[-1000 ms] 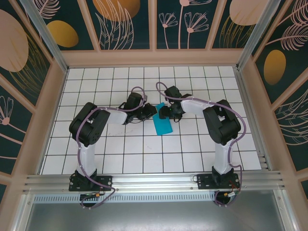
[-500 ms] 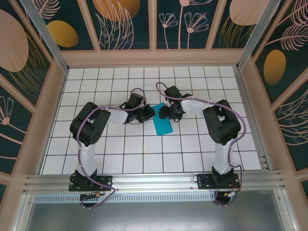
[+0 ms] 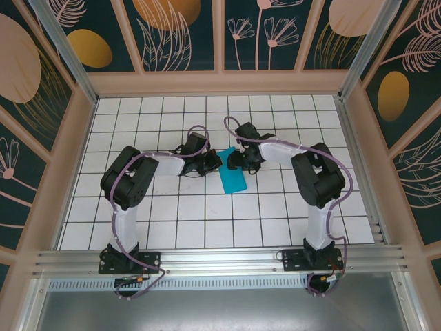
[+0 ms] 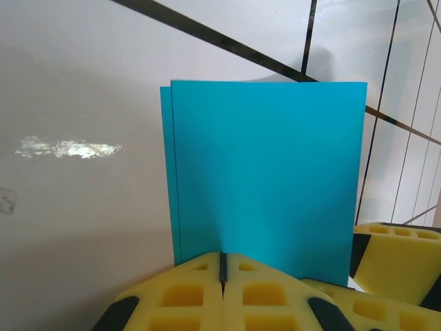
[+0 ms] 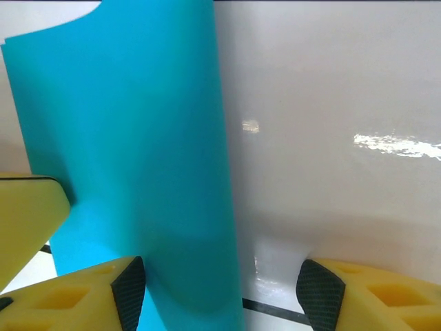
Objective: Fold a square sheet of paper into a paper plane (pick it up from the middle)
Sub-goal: Hold the square sheet of paper at the center of the table.
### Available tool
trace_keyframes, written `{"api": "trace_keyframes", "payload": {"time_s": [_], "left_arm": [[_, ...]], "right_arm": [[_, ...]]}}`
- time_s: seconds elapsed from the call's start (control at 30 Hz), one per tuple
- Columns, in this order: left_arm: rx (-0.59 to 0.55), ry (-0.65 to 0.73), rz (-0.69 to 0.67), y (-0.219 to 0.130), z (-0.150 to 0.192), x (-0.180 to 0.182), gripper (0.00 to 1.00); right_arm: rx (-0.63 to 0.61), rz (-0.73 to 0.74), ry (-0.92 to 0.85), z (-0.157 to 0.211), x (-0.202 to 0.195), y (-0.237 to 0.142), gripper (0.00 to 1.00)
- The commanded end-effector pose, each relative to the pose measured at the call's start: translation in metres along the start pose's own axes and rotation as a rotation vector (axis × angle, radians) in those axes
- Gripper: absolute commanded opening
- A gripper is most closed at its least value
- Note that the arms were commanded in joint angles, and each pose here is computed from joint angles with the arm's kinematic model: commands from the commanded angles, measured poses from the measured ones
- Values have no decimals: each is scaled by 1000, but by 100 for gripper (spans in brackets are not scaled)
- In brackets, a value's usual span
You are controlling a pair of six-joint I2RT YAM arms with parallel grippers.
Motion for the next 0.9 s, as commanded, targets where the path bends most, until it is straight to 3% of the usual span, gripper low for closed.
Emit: {"api": "trace_keyframes", "payload": {"time_s": [0.0,0.17,0.37,0.47,0.57,0.67,0.87], "left_arm": [[33,-44,-189,6,16,41,1],[21,-31,-233,5,15,45,0],[21,-34,-253,6,17,50,0],[16,-37,-266,5,17,52,0],[18,-36,-272,6,18,52,0],[21,-38,-280,7,19,54,0],[24,-40,-289,7,19,55,0]], "right_arm": [[50,-5,56,14,-4,22,67],[-73,15,54,-2,-2,-24,70],[-107,-231,-23,-4,25,-55,65],[-77,-330,-37,-1,33,-53,53],[-53,-333,-28,-2,33,-44,32],[-23,-335,-28,-2,33,-33,18],[16,-321,5,-9,19,-12,8]]}}
Point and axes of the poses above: each hand's point on the last joint's axis, 136 mm out from that joint toward the fingers, its own y axis out along the fingers, its own x axis along the line the jaws close on, z = x × y, the point moved 8 cm from there along -y, back along the fingers, and after that the axes turned 2 degrees about y, right-handed, at the moved point
